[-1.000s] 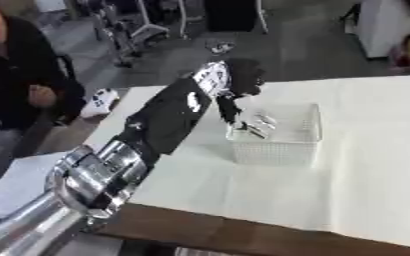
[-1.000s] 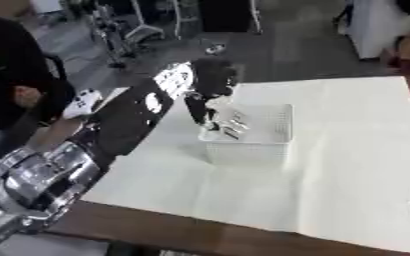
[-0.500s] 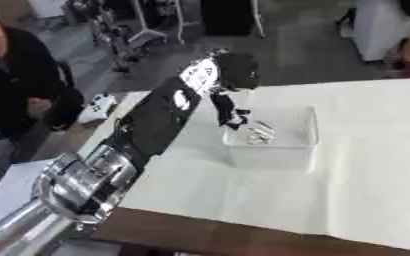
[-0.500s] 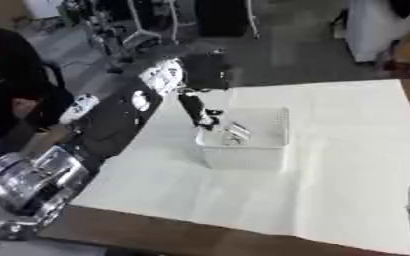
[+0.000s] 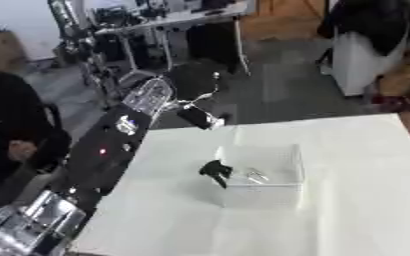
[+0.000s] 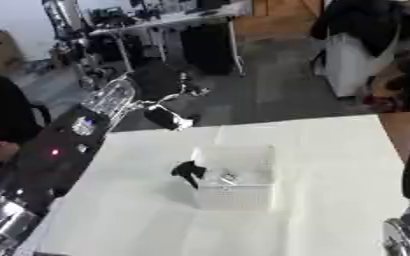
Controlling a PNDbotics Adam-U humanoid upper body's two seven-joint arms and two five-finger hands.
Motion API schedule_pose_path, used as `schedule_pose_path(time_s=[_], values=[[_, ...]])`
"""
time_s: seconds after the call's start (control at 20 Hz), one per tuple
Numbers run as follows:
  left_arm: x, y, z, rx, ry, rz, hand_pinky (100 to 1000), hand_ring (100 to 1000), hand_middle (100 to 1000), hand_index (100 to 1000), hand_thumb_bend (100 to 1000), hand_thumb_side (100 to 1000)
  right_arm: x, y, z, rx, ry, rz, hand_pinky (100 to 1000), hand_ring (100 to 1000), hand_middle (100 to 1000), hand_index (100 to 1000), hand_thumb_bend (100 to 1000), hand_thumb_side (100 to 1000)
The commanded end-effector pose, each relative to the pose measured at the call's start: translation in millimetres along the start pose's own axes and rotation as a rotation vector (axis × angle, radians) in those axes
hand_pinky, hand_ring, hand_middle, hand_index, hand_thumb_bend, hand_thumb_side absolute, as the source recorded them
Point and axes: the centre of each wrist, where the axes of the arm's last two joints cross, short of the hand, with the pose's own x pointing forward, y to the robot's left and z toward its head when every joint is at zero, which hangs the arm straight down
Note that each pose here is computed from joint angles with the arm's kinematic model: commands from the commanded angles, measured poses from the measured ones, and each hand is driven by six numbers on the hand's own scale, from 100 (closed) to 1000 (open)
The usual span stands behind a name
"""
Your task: Pick up objects on the table and place them in the box.
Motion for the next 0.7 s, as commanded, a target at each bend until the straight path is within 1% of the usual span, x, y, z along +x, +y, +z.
schedule_pose_path(time_s=[0.05, 0.1, 0.2, 0.3, 0.4, 0.45, 0.5, 0.55, 0.7], values=[[-6, 24.5, 21, 0.177, 0.046, 0.148, 570, 666, 767, 748, 143, 1000, 4, -2.2, -5, 0.006, -0.025, 0.013, 443, 530, 568, 820, 198, 1000], [2, 21.6, 29, 0.218, 0.058, 0.229, 517, 611, 751, 739, 150, 1000, 4, -3.1, -5, 0.007, -0.025, 0.018, 442, 530, 568, 819, 202, 1000], [28, 9.3, 40, 0.293, 0.085, 0.437, 425, 531, 732, 739, 161, 984, 3, -6.8, -3, 0.006, -0.017, 0.034, 440, 529, 568, 818, 210, 1000], [53, -1.0, 48, 0.352, 0.108, 0.660, 361, 480, 718, 747, 180, 963, 2, -10.3, -2, 0.003, -0.011, 0.050, 437, 529, 568, 817, 220, 1000], [76, -4.8, 54, 0.412, 0.101, 0.862, 341, 460, 710, 751, 195, 948, 2, -13.6, -2, -0.001, -0.007, 0.065, 435, 528, 567, 817, 229, 1000], [85, -2.6, 58, 0.446, 0.084, 0.939, 339, 455, 706, 750, 251, 961, 2, -15.4, -2, -0.004, -0.006, 0.073, 432, 527, 566, 817, 216, 1000], [92, 1.4, 60, 0.479, 0.061, 0.997, 336, 452, 703, 748, 414, 1000, 2, -17.1, -2, -0.006, -0.005, 0.081, 431, 527, 566, 818, 157, 1000], [99, 6.5, 63, 0.514, 0.034, 1.046, 328, 446, 695, 742, 214, 925, 1, -18.9, -2, -0.008, -0.005, 0.090, 427, 526, 565, 818, 249, 1000], [114, 25.7, 68, 0.614, -0.039, 1.166, 321, 441, 689, 745, 234, 914, 1, -23.1, -3, -0.009, -0.005, 0.113, 422, 525, 564, 817, 266, 1000]])
